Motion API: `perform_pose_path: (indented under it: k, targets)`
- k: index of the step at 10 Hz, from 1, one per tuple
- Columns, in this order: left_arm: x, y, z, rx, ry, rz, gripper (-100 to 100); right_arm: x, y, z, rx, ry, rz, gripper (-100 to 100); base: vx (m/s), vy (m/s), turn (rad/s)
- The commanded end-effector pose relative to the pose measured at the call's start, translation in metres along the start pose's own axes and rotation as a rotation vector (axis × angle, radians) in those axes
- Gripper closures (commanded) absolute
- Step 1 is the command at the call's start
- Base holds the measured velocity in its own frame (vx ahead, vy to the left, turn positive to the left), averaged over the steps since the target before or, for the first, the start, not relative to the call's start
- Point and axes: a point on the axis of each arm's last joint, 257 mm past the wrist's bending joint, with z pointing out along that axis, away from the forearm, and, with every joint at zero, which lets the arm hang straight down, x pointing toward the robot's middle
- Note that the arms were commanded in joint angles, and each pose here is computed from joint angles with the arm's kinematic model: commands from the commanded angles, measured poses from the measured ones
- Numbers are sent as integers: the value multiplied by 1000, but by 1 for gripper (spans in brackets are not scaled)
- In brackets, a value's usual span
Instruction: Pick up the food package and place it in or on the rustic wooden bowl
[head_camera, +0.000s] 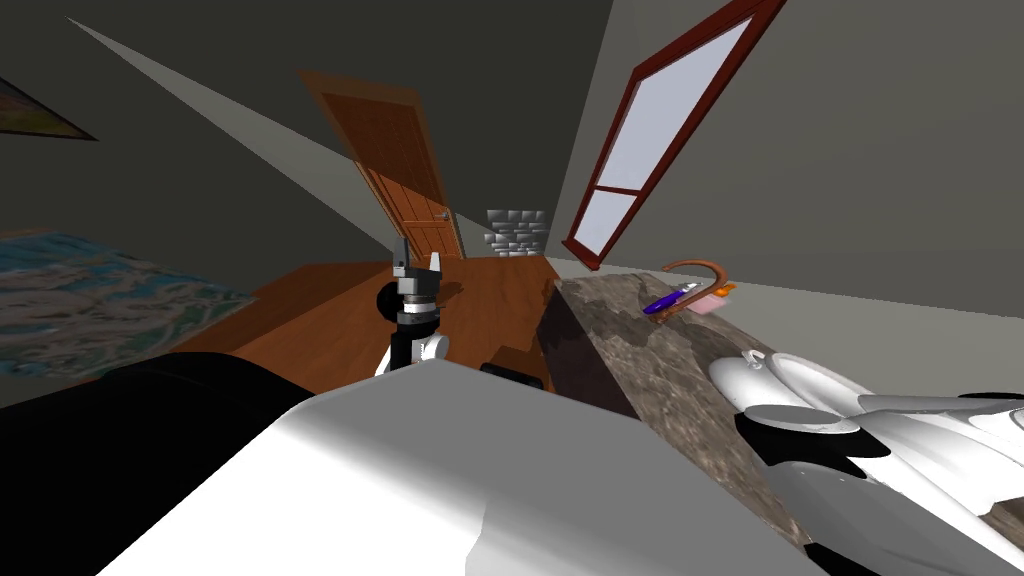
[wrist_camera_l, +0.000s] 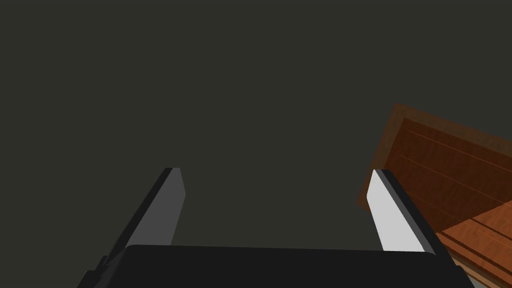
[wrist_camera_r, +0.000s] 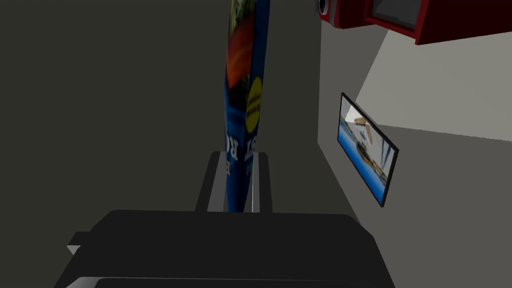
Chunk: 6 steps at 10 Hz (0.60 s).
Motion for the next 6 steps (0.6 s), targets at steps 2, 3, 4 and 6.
perform_pose_path:
  k: [2, 3, 4, 6]
  targets:
    - [0, 0, 0, 0, 0, 0, 0, -6, -5, 10, 27, -17, -50, 100, -162, -196, -13]
    - [0, 0, 0, 0, 0, 0, 0, -7, -6, 13, 34, -21, -64, 100, -108, -189, -13]
    - [0, 0, 0, 0, 0, 0, 0, -8, -8, 16, 41, -25, -79, 100, -115, -185, -6]
    - [0, 0, 0, 0, 0, 0, 0, -10, -13, 23, 60, -36, -119, 100, -157, -215, 1]
